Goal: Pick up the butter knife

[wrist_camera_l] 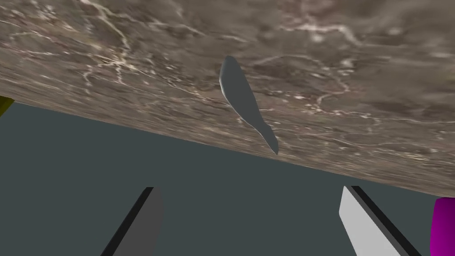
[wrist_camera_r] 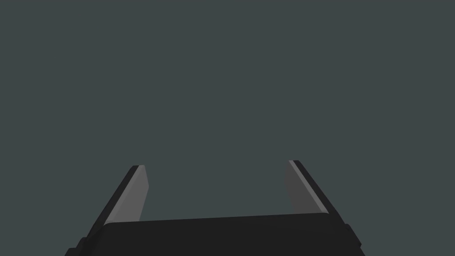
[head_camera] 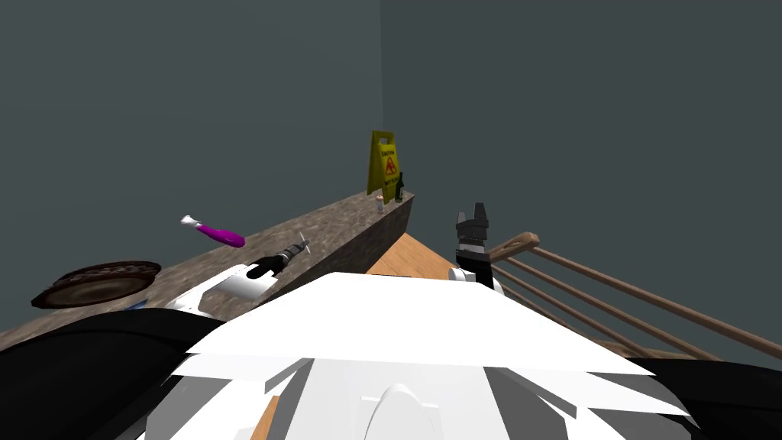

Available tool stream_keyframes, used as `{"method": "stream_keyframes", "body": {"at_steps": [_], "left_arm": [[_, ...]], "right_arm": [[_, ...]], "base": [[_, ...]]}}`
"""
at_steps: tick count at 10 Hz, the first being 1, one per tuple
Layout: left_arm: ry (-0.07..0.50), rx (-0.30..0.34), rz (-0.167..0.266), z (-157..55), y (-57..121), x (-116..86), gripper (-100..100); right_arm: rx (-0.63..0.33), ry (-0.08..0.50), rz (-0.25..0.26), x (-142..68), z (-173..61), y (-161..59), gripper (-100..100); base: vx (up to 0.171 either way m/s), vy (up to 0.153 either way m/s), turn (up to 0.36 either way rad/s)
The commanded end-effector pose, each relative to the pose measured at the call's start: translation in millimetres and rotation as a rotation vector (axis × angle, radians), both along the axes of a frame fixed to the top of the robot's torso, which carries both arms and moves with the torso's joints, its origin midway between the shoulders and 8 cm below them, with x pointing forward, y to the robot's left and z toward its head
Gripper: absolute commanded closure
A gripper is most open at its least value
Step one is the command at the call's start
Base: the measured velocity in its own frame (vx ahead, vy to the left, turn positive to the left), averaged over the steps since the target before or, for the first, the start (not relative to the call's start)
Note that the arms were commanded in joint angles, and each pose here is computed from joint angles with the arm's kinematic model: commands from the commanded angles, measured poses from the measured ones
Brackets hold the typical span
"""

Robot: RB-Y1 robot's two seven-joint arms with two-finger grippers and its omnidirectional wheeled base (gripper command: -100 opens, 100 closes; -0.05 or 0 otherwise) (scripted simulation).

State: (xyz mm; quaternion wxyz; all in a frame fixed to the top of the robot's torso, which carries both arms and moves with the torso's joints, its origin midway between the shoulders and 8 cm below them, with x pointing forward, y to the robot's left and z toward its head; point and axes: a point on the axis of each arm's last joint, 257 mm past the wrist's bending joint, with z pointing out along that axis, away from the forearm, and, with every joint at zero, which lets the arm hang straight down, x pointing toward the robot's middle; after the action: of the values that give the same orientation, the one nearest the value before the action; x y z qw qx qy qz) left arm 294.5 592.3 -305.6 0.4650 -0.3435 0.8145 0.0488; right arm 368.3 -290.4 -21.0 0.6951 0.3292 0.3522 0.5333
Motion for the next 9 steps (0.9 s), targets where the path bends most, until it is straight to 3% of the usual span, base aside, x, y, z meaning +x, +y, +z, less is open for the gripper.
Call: {"method": "stream_keyframes", "body": {"at_steps": [1, 2, 4, 7, 9], "left_arm": [[0.054, 0.010, 0.035, -8.2, 11.9, -12.2, -100], [0.060, 0.012, 0.042, -9.0, 13.4, -13.7, -100], [0.138, 0.023, 0.086, -18.4, 28.0, -32.6, -100], [0.189, 0.032, 0.124, -23.8, 37.6, -46.6, -100], [0.253, 0.040, 0.164, -30.4, 47.6, -64.2, -100]], "right_arm": [[0.000, 0.000, 0.000, 0.0, 0.0, 0.0, 0], [0.000, 0.000, 0.000, 0.0, 0.0, 0.0, 0], [0.000, 0.000, 0.000, 0.0, 0.0, 0.0, 0], [0.000, 0.000, 0.000, 0.0, 0.0, 0.0, 0], [0.000, 0.000, 0.000, 0.0, 0.0, 0.0, 0]], "base": [[0.128, -0.013, 0.009], [0.110, -0.014, 0.004], [0.158, -0.005, 0.013], [0.113, -0.007, 0.006], [0.102, -0.007, 0.009]]}}
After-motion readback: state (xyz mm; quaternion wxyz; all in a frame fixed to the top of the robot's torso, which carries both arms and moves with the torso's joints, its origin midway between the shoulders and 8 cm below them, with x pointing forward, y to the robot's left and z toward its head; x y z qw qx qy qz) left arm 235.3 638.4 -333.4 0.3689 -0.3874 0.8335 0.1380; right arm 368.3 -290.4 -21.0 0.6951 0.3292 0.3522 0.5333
